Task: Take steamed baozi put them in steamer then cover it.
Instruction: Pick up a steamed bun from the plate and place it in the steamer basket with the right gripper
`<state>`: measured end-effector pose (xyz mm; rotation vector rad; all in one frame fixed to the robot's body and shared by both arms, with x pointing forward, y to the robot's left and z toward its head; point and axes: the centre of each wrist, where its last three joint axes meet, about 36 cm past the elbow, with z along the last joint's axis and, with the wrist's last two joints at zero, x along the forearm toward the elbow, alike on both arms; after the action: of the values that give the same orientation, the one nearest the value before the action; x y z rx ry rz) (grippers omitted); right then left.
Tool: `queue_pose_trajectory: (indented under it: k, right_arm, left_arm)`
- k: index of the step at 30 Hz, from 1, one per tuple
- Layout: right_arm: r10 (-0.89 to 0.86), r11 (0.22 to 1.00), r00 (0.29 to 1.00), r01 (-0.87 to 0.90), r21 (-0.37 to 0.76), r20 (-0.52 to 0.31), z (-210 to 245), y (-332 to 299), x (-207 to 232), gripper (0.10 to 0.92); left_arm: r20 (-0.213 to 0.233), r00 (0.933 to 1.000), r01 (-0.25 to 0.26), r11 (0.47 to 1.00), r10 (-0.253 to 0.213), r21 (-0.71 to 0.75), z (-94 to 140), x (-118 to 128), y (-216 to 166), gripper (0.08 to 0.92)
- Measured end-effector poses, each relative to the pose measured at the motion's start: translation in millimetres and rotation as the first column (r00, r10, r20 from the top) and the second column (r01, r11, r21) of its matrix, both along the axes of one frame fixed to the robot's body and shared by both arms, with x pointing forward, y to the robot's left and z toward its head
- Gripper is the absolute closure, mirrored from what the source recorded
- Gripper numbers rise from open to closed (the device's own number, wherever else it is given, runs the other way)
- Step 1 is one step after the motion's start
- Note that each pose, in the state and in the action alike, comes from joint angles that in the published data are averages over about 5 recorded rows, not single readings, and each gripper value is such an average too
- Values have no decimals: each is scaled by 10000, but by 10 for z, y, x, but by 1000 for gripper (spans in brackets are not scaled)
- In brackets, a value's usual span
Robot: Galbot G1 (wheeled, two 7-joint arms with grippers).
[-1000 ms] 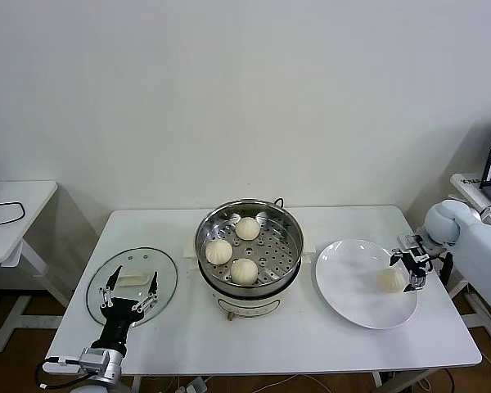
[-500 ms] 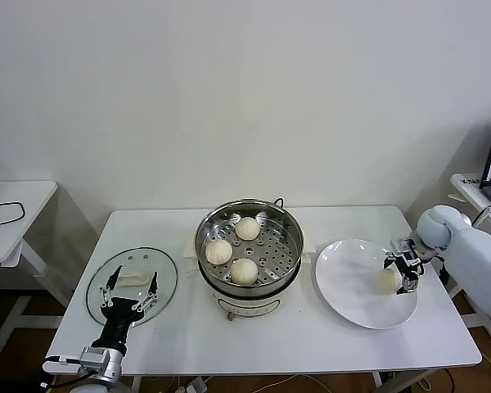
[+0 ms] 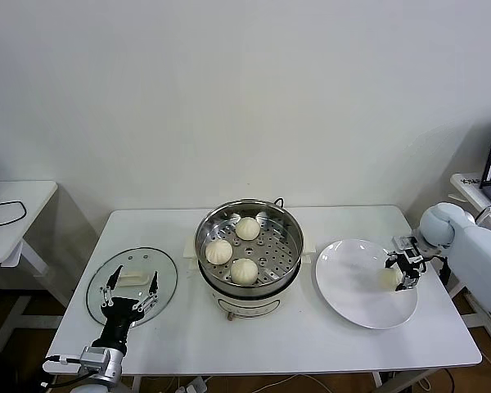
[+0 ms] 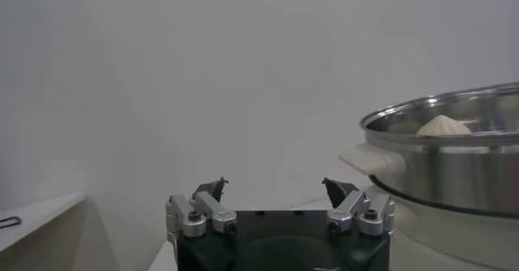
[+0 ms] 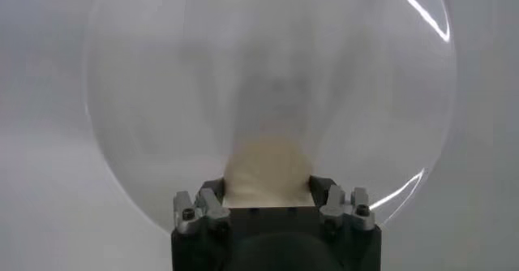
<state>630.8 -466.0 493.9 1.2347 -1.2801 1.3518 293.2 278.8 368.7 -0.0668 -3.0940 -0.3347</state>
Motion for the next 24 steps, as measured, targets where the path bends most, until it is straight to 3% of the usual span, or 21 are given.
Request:
queue_pose_trajectory:
  k: [9, 17, 24]
  right_arm:
    - [-77, 9966, 9990, 40, 821, 441, 881, 177, -67, 323]
    - [420, 9855, 9966, -531, 1613, 713, 1684, 906, -197, 326]
    - [801, 9733, 9948, -917, 2104, 629, 2070, 1646, -340, 317]
  left_arm:
    - [83, 9999, 115, 9999, -116, 34, 46, 14, -25, 177]
    - [144, 9996, 261, 9997, -260, -22, 61, 37, -28, 177]
    - [192, 9995, 246, 9996, -244, -101, 87, 44, 32, 177]
